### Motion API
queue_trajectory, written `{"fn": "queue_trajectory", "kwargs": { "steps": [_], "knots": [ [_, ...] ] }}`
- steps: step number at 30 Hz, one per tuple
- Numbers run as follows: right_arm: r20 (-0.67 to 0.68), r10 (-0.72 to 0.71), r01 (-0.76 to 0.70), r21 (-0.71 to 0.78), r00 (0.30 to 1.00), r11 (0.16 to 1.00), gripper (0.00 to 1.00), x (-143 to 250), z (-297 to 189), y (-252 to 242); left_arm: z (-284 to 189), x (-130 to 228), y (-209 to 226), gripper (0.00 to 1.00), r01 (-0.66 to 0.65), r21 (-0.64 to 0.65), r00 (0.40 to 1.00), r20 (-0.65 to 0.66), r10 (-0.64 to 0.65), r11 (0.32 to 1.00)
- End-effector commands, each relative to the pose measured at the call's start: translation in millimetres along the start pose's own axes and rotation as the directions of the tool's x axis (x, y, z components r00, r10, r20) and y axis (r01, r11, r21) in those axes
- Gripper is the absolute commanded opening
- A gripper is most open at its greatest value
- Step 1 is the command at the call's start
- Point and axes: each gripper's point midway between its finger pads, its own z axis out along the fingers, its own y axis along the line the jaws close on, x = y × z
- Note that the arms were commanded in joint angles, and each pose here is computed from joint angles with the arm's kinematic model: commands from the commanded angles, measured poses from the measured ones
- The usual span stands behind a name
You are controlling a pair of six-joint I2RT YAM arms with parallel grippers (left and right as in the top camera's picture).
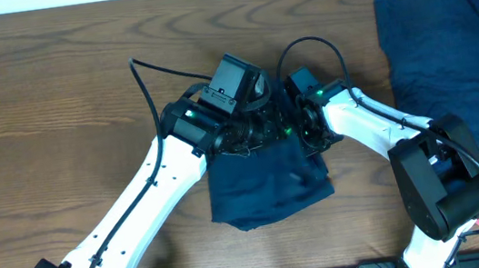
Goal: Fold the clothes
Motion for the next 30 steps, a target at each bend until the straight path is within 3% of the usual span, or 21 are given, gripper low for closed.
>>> {"fn": "queue_trajectory", "kwargs": {
  "steps": [1, 7, 13, 17, 22, 30],
  "knots": [
    [-0.097, 0.036, -0.037, -0.001, 0.995, 0.999, 0.04, 23.8, 17.9, -0.8, -10.0, -9.0, -2.9, 0.59, -0.005, 0.022, 1.000, 0.030, 0.004, 1.000],
    [-0.061, 0.144, -0.142, 0.041, 0.988, 0.989, 0.06, 4.5, -34.8, -27.9, -32.8, -36.5, 28.3, 0.59, -0.025, -0.030, 0.993, 0.112, 0.028, 0.999],
    [0.107, 0.231, -0.234, 0.013, 0.967, 0.972, 0.07, -24.6, -128.7, -53.7, -46.6, -64.0, 77.1, 0.70, 0.008, -0.136, 0.985, 0.172, 0.016, 0.991],
    [0.200, 0.093, -0.054, -0.192, 0.975, 0.980, 0.05, -27.1, -173.8, -13.2, -38.0, -72.0, 95.9, 0.73, -0.046, -0.180, 0.987, 0.141, 0.072, 0.983],
    [0.141, 0.026, 0.016, -0.292, 0.990, 0.956, 0.05, -4.9, -173.5, 19.1, -8.5, -78.8, 118.4, 0.73, -0.055, -0.217, 0.995, 0.072, 0.072, 0.975],
    [-0.013, 0.016, -0.020, -0.359, 1.000, 0.933, 0.04, 34.0, -113.6, 54.4, 52.1, -86.7, 152.2, 0.73, -0.072, -0.254, 0.997, -0.028, 0.067, 0.965]
  ]
}}
